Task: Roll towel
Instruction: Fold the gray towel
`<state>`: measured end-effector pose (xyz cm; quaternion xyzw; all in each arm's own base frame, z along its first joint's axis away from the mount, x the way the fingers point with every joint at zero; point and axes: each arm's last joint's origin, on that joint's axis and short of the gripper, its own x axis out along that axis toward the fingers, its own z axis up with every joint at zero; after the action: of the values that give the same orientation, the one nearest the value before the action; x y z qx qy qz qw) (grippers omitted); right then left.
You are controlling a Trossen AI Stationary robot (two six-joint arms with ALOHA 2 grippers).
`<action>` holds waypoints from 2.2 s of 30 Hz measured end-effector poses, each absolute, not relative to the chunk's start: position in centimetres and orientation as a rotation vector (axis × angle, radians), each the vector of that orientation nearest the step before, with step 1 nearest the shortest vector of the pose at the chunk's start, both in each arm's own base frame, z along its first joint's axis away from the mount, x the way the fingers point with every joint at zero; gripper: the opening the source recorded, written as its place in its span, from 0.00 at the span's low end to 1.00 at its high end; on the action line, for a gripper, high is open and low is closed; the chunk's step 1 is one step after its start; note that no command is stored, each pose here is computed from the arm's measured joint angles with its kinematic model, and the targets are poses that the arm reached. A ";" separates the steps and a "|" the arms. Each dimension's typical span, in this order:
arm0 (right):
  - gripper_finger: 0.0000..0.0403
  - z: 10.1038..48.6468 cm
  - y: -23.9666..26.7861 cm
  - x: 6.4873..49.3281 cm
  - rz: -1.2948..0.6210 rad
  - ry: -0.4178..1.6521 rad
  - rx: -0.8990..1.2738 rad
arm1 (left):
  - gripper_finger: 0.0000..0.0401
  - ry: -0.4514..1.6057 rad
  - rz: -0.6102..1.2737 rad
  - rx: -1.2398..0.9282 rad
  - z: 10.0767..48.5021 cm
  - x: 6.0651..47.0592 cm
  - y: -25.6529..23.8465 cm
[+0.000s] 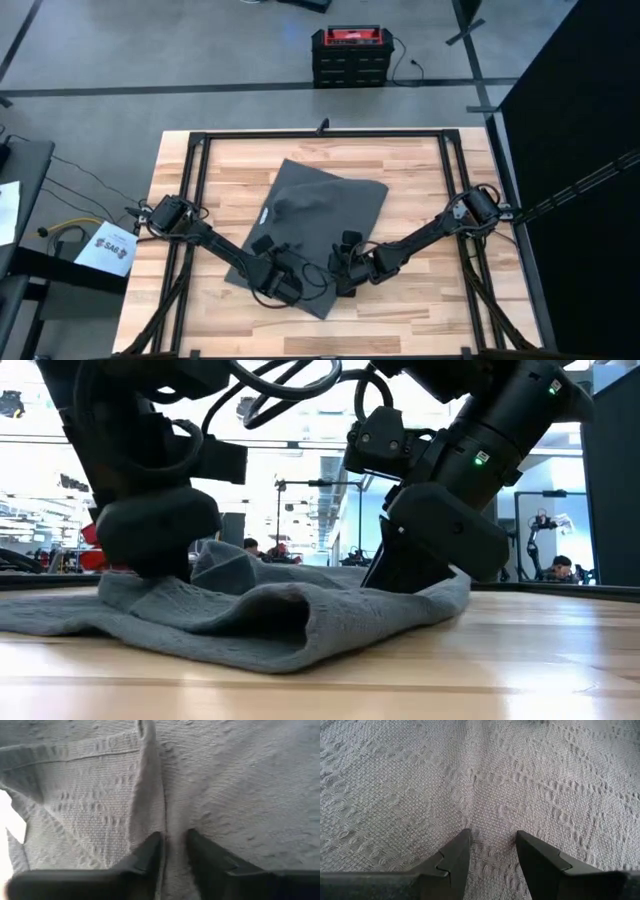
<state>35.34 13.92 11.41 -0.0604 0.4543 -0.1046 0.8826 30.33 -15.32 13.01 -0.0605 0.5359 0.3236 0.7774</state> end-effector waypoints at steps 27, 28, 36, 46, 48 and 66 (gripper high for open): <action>0.37 11.4 13.7 35.4 -0.228 0.950 -0.132 | 0.00 0.824 0.817 -0.136 16.8 23.7 -19.2; 0.37 11.4 13.7 35.4 -0.228 0.949 -0.131 | 0.01 0.821 0.812 -0.108 16.8 24.0 -19.0; 0.37 11.4 13.7 35.4 -0.228 0.948 -0.131 | 0.22 0.930 0.670 -0.052 16.6 27.9 -16.8; 0.37 11.4 14.2 35.1 -0.213 0.947 -0.153 | 0.44 1.125 0.572 0.038 16.4 30.0 -13.1; 0.37 11.4 14.2 35.1 -0.213 0.947 -0.154 | 0.44 1.143 0.497 0.019 16.0 30.4 -12.8; 0.37 11.4 14.2 35.2 -0.206 0.950 -0.160 | 0.02 1.086 0.548 -0.115 15.1 28.9 -12.2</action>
<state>35.17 14.17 11.39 -0.0767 0.4561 -0.0988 0.8811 28.91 -12.18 15.07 -0.0541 0.5100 0.2573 0.8190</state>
